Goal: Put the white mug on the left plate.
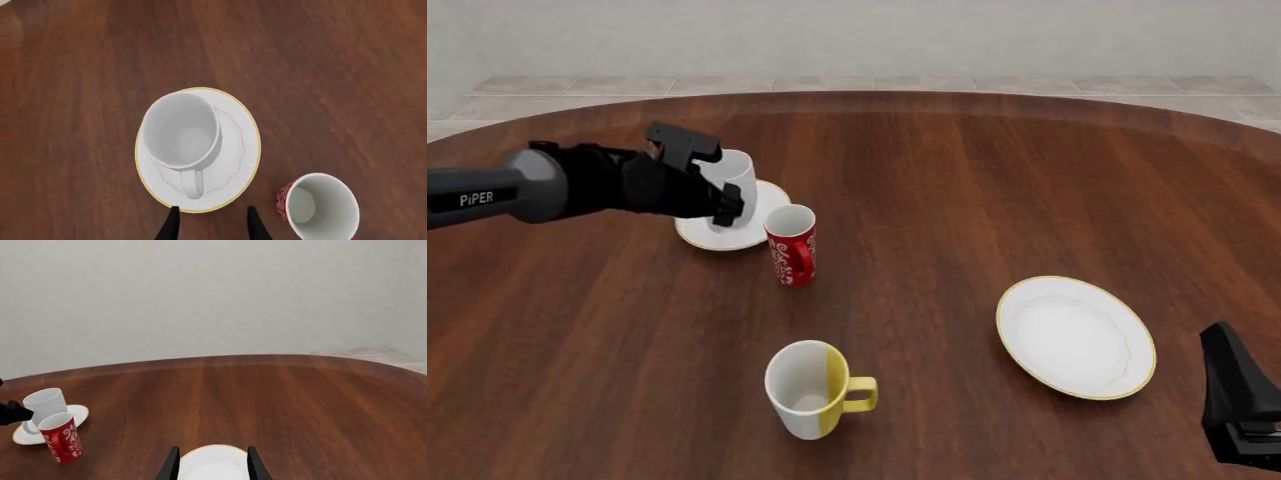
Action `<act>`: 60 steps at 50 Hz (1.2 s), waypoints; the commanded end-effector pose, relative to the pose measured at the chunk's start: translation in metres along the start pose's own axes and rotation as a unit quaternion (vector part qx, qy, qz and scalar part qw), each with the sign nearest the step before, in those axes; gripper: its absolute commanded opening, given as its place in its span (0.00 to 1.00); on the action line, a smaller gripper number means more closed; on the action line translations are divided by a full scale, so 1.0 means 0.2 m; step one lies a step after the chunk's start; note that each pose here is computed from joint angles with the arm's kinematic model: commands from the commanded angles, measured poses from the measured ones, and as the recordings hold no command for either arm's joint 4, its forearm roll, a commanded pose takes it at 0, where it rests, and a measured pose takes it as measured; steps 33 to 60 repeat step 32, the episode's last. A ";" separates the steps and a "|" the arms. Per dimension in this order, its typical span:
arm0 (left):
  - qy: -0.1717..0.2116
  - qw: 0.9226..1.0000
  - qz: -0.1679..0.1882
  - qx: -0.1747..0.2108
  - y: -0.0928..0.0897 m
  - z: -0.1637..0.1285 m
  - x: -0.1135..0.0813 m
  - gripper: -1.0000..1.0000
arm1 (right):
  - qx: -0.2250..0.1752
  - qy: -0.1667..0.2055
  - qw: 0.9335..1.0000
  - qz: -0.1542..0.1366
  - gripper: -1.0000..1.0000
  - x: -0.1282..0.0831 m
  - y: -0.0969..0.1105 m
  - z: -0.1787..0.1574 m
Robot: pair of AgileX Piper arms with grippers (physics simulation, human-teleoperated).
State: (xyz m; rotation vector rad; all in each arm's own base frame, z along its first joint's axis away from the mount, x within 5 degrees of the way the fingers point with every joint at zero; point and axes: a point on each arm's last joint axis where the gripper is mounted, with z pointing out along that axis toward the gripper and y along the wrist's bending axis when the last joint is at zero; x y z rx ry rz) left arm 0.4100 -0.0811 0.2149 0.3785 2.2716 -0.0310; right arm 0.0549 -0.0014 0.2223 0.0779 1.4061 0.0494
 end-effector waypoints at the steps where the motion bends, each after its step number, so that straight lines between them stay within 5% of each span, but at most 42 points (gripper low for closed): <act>1: -0.018 1.000 0.017 0.000 -0.01 -0.03 -0.03 1.00 | 0.000 0.000 1.000 0.000 1.00 0.00 0.00 0.00; 8: -0.033 0.999 0.033 0.010 -0.08 -0.07 -0.05 1.00 | 0.000 0.000 1.000 0.001 1.00 0.00 0.00 0.00; 10: -0.037 0.999 0.035 0.017 -0.11 -0.36 -0.02 1.00 | 0.000 0.000 1.000 0.002 1.00 0.00 0.00 0.00; 11: -0.042 0.998 0.051 0.001 -0.04 -0.43 0.01 1.00 | 0.000 0.000 1.000 0.002 1.00 0.00 0.00 0.00; 14: -0.054 0.997 0.056 0.005 -0.07 -0.50 0.01 1.00 | 0.000 0.000 1.000 0.002 1.00 0.00 0.00 0.00; 32: -0.099 0.994 0.053 0.019 -0.13 -0.80 0.07 1.00 | 0.001 0.000 1.000 0.005 1.00 0.00 0.00 0.00; 60: -0.099 0.994 0.053 0.019 -0.13 -0.80 0.07 1.00 | 0.001 0.000 1.000 0.005 1.00 0.00 0.00 0.00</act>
